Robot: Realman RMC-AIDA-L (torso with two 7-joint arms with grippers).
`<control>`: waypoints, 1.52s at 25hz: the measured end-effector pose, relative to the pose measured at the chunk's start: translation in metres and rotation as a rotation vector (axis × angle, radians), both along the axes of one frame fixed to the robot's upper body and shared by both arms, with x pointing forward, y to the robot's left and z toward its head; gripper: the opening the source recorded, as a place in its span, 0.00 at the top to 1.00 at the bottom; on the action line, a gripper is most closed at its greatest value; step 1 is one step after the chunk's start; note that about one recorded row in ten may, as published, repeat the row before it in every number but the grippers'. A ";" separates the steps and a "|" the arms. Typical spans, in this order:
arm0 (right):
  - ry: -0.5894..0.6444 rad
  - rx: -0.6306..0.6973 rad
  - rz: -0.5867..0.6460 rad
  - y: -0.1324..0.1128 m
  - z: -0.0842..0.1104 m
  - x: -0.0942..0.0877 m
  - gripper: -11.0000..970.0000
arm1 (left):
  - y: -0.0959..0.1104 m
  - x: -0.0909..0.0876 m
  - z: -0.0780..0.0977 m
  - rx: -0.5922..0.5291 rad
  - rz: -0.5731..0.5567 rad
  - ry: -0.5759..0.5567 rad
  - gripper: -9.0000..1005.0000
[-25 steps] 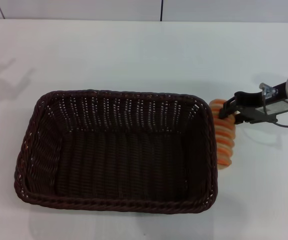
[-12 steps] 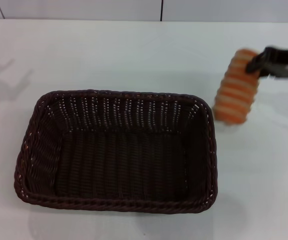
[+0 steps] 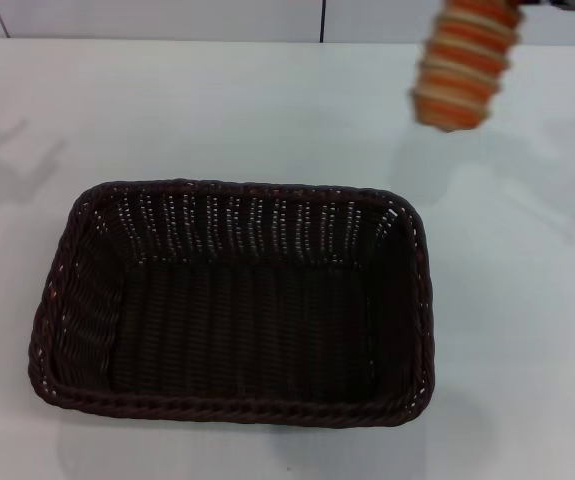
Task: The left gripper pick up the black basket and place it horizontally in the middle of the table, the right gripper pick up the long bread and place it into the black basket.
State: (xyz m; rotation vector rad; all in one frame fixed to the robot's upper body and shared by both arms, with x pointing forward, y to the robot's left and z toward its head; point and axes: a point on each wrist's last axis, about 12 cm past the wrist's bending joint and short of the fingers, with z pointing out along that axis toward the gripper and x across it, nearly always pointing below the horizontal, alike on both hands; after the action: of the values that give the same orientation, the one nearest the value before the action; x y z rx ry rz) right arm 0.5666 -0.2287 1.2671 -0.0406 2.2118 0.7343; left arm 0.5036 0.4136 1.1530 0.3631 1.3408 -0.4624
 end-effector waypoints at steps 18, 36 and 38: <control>0.190 0.084 0.457 0.104 -0.030 -0.011 0.84 | 0.000 -0.001 0.001 -0.007 0.000 -0.010 0.36; -0.126 -0.020 0.347 0.058 -0.028 0.012 0.49 | -0.001 -0.001 0.000 -0.079 0.025 -0.026 0.36; -0.226 -0.065 0.305 0.044 -0.036 0.017 0.49 | -0.001 -0.002 -0.003 -0.114 0.036 -0.028 0.36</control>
State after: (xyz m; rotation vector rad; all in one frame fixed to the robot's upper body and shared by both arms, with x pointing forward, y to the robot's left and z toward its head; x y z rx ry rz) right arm 0.5841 -0.1842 1.2314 -0.4790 2.0328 0.7792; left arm 0.5014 0.4122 1.1498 0.2503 1.2855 -0.5000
